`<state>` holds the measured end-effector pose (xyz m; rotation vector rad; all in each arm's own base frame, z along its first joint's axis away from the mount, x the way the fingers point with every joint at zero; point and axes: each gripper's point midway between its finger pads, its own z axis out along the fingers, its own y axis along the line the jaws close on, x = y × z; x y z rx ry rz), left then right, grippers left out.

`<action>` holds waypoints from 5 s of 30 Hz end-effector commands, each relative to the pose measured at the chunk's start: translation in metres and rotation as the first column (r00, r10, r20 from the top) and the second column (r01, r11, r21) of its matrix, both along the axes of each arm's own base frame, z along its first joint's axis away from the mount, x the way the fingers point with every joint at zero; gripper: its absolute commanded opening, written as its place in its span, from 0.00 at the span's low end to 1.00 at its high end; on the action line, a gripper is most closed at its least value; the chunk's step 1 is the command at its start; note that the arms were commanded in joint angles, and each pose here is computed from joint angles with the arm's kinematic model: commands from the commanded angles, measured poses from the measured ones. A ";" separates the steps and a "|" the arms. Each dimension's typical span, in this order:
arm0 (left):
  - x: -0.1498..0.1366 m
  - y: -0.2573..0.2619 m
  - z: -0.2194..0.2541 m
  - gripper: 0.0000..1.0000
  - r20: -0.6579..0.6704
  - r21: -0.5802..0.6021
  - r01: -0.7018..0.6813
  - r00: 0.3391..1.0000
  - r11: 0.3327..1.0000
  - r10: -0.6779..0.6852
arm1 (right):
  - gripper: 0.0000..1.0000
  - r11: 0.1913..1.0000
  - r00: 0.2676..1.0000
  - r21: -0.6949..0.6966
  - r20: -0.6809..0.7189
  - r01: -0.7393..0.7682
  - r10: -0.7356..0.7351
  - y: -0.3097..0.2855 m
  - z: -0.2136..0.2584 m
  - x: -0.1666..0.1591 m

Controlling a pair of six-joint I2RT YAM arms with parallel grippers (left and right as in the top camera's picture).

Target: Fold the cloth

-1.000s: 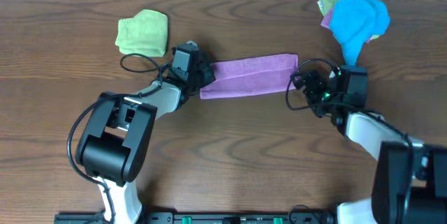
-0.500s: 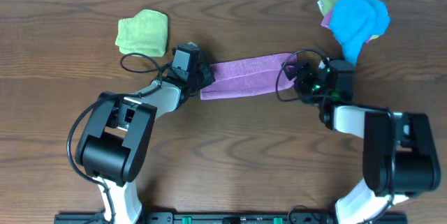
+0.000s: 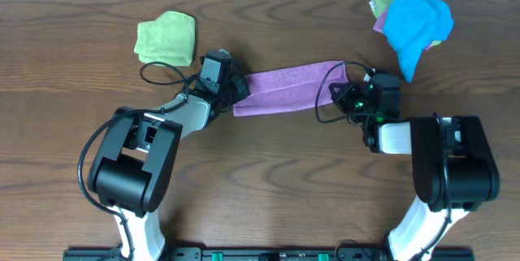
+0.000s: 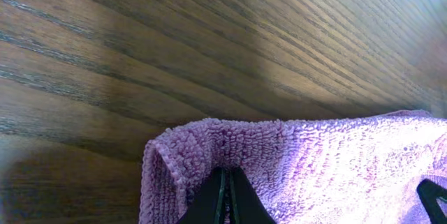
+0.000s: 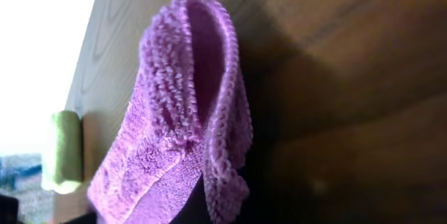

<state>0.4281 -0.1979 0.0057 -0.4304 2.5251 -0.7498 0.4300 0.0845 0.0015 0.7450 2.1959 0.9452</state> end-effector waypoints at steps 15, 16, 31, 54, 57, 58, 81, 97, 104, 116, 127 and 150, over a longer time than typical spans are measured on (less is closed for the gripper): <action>0.013 -0.011 0.016 0.06 0.012 0.009 0.055 0.998 0.998 -0.055 | 0.01 0.915 0.934 -0.272 0.115 -0.298 0.338 0.053 0.079 0.005; 0.013 -0.011 0.016 0.06 0.011 0.009 0.055 0.998 0.998 -0.055 | 0.01 0.905 0.925 -0.285 0.120 -0.316 0.361 0.059 0.085 0.006; 0.005 0.008 0.002 0.06 -0.035 0.101 0.051 0.998 0.994 -0.048 | 0.01 0.770 0.804 -0.400 0.121 -0.497 0.582 0.145 0.115 -0.011; 0.036 0.046 0.095 0.06 0.122 0.175 0.044 0.990 0.984 -0.066 | 0.01 0.661 0.747 -0.518 0.061 -0.543 0.662 0.185 0.093 -0.034; 0.034 0.056 0.103 0.06 0.130 0.198 0.040 0.989 0.979 -0.067 | 0.01 0.653 0.743 -0.517 0.049 -0.553 0.668 0.192 0.085 -0.029; 0.033 0.060 0.105 0.06 0.130 0.211 0.029 0.990 0.977 -0.058 | 0.01 0.650 0.741 -0.516 0.042 -0.559 0.671 0.196 0.082 -0.026; 0.028 0.099 0.131 0.06 0.150 0.260 -0.044 0.989 0.965 0.005 | 0.13 0.540 0.660 -0.514 -0.070 -0.666 0.748 0.245 0.034 -0.044; 0.032 0.121 0.131 0.06 0.152 0.266 -0.094 0.987 0.959 0.054 | 0.39 0.443 0.496 -0.392 -0.039 -0.806 0.868 0.292 0.046 -0.093; 0.034 0.131 0.131 0.06 0.154 0.265 -0.115 0.985 0.957 0.075 | 0.48 0.409 0.437 -0.330 -0.013 -0.851 0.899 0.301 0.055 -0.106; 0.035 0.132 0.142 0.16 0.182 0.260 -0.124 0.980 0.958 0.078 | 0.99 0.468 0.524 -0.416 -0.027 -0.780 0.851 0.277 0.074 -0.083; 0.029 0.135 0.174 0.62 0.240 0.233 -0.143 0.967 0.962 0.085 | 0.99 0.523 0.596 -0.480 0.000 -0.704 0.803 0.222 0.129 -0.062; -0.042 0.094 0.142 0.85 -0.120 0.001 -0.008 0.993 1.000 0.008 | 0.99 0.636 0.807 -0.579 -0.066 -0.510 0.587 0.018 0.179 -0.159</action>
